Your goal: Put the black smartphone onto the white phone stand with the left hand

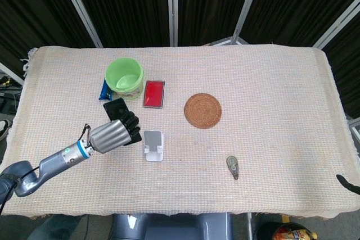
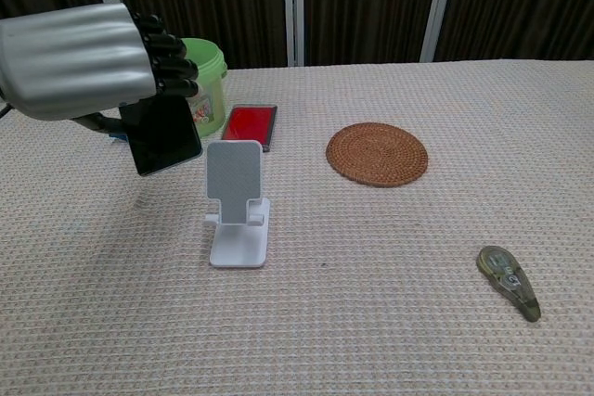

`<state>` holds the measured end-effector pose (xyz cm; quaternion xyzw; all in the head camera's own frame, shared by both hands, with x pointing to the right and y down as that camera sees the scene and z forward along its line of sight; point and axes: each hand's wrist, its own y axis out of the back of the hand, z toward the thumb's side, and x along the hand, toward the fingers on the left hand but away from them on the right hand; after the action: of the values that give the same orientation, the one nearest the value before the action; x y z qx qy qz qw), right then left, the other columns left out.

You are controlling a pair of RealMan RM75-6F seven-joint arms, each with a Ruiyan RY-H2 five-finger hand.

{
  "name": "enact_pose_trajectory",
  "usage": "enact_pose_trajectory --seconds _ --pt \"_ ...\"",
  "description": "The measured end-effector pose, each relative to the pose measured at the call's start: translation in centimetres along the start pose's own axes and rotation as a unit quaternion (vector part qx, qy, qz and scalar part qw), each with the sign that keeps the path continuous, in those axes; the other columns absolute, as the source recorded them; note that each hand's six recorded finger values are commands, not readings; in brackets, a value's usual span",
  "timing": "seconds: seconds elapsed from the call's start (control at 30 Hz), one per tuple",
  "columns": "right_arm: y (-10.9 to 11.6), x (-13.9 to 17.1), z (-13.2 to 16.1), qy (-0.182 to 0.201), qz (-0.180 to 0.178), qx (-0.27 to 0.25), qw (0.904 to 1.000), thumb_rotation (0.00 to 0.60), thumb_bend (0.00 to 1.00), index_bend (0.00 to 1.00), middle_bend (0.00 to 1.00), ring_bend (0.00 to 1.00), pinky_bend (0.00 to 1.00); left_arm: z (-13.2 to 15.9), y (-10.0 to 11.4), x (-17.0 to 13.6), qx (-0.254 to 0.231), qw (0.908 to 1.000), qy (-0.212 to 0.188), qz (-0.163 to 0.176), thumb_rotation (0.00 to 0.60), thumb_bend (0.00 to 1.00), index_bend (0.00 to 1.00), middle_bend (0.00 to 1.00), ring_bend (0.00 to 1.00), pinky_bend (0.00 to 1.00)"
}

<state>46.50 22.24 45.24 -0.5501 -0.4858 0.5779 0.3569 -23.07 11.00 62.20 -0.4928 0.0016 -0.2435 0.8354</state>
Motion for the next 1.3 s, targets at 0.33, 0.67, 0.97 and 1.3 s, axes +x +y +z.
enact_pose_trajectory --seconds 0.33,0.67,0.97,1.3 --pt "0.4 0.1 -0.6 -0.004 -0.003 -0.007 1.0 0.6 0.0 0.0 0.0 0.0 0.0 3.3 1.2 3.9 0.12 0.9896 -0.066 0.043 0.6 0.06 0.51 0.35 0.39 0.37" --pt "0.4 0.0 -0.7 -0.006 -0.002 -0.008 1.0 0.6 0.0 0.0 0.0 0.0 0.0 5.0 1.5 5.4 0.148 0.9829 -0.099 0.046 0.6 0.06 0.5 0.34 0.39 0.37" --pt "0.4 0.0 -0.8 -0.007 0.0 -0.01 0.9999 0.6 0.0 0.0 0.0 0.0 0.0 5.8 1.6 5.8 0.147 0.9827 -0.102 0.048 0.6 0.06 0.49 0.34 0.39 0.37" --pt "0.5 0.0 -0.9 -0.007 -0.001 -0.013 0.9999 0.6 0.0 0.0 0.0 0.0 0.0 7.0 1.6 6.1 0.146 0.9824 -0.107 0.046 0.6 0.06 0.48 0.33 0.38 0.36"
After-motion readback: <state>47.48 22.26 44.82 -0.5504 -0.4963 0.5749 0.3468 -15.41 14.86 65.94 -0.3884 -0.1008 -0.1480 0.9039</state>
